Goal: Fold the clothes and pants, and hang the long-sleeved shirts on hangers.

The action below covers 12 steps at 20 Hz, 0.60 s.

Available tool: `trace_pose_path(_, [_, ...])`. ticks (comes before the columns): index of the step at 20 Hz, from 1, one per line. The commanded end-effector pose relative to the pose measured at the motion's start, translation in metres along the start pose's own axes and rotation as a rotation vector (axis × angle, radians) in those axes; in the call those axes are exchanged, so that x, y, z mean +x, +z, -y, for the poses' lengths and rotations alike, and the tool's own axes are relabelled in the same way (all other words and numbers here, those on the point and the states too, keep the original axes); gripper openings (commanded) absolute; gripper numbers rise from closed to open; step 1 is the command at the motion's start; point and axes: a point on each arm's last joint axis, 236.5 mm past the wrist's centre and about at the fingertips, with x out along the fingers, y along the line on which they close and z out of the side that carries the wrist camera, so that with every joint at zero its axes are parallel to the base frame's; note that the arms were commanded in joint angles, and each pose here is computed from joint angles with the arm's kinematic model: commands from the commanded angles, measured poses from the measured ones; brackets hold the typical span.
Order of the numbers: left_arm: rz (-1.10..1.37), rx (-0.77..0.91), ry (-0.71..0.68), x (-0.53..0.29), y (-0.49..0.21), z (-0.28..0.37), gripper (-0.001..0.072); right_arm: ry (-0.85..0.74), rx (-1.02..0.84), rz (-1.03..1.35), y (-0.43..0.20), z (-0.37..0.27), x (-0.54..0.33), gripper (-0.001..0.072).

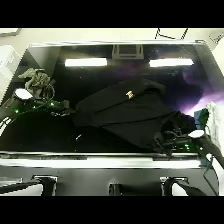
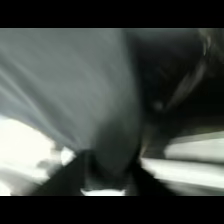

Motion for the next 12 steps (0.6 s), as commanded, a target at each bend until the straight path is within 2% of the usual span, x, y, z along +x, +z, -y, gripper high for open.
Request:
trace_pose_path(1, [0.026, 0.01, -0.005, -0.007, 0.007, 0.005, 0.0026, 0.096, -0.009, 0.062, 0.008, -0.043, 0.011, 0.0034])
trace_pose_path(3, [0.119, 0.053, 0.001, -0.031, 0.031, 0.017, 0.0026, 0.095, -0.181, 0.086, 0.021, -0.072, -0.014, 0.0033])
trace_pose_path(5, [0.317, 0.163, 0.007, -0.088, 0.075, 0.055, 0.0026, 0.09, -0.378, 0.225, 0.05, -0.126, -0.069, 0.0033])
trace_pose_path(8, [0.768, 0.425, 0.002, -0.248, 0.123, 0.168, 0.0026, 0.103, -0.792, 0.706, 0.07, -0.262, -0.242, 0.0034])
trace_pose_path(10, [1.073, 0.613, -0.019, -0.369, 0.1, 0.259, 0.0027, 0.12, -0.987, 1.095, 0.028, -0.335, -0.377, 0.0034])
trace_pose_path(12, [1.325, 0.764, -0.055, -0.464, 0.041, 0.331, 0.0027, 0.157, -1.087, 1.369, -0.043, -0.368, -0.473, 0.0034])
